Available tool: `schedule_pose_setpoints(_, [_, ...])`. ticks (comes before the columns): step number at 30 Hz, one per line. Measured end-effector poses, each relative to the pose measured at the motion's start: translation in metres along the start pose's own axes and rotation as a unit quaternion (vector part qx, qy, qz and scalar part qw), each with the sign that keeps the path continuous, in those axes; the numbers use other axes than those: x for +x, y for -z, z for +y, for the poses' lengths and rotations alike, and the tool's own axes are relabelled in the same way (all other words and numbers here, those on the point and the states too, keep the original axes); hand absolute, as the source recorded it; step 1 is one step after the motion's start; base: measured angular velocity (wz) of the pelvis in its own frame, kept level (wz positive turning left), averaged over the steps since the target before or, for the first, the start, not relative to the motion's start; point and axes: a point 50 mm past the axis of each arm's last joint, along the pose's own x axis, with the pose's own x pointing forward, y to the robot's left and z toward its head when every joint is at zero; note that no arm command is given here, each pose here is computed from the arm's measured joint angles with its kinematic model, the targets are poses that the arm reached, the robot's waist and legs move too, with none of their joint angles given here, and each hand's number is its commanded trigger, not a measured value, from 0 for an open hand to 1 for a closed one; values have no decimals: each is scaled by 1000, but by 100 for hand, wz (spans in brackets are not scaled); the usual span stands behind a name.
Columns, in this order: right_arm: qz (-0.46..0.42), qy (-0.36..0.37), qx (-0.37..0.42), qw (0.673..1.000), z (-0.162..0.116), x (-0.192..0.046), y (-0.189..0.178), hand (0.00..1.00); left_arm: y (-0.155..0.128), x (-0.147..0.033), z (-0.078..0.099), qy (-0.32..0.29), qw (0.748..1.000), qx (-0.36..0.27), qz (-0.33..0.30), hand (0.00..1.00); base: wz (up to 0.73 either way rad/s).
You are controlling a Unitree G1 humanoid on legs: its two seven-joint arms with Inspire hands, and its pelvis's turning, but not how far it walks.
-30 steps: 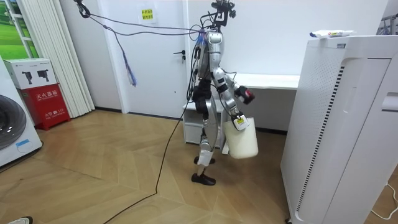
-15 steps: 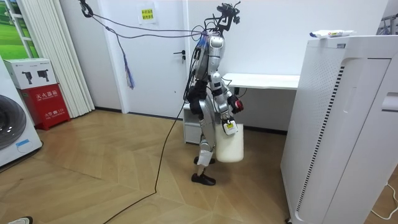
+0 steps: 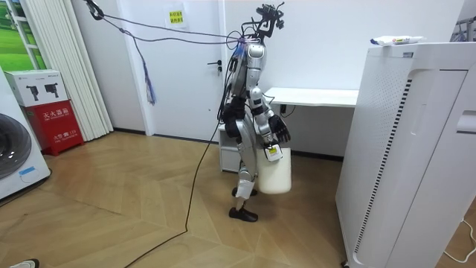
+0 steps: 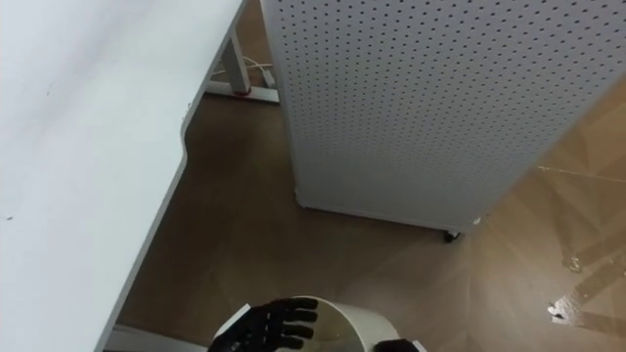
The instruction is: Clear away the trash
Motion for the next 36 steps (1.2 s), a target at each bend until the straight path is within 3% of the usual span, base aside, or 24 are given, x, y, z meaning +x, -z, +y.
schedule_pose_setpoints(17, [6,-1,-10,1000,-2,0,2,100,10,0,-1,13,1000,4,24,0,-1])
schedule_pose_setpoints(21, [4,4,-8,1000,-4,0,1,100,4,0,-1,9,999,49,12,0,1])
schedule_pose_setpoints(24, [5,6,-5,1000,-5,-3,10,100,-11,1,-1,8,994,103,-19,0,-5])
schedule_pose_setpoints(27, [10,8,-3,1000,-11,-5,15,100,-42,-1,-1,-7,986,142,-91,0,-14])
schedule_pose_setpoints(31, [26,19,-2,999,-22,-13,34,100,-80,-15,-1,-44,961,192,-197,0,-20])
schedule_pose_setpoints(36, [45,29,10,999,-29,-25,58,100,-103,-33,4,-85,935,219,-267,0,-25])
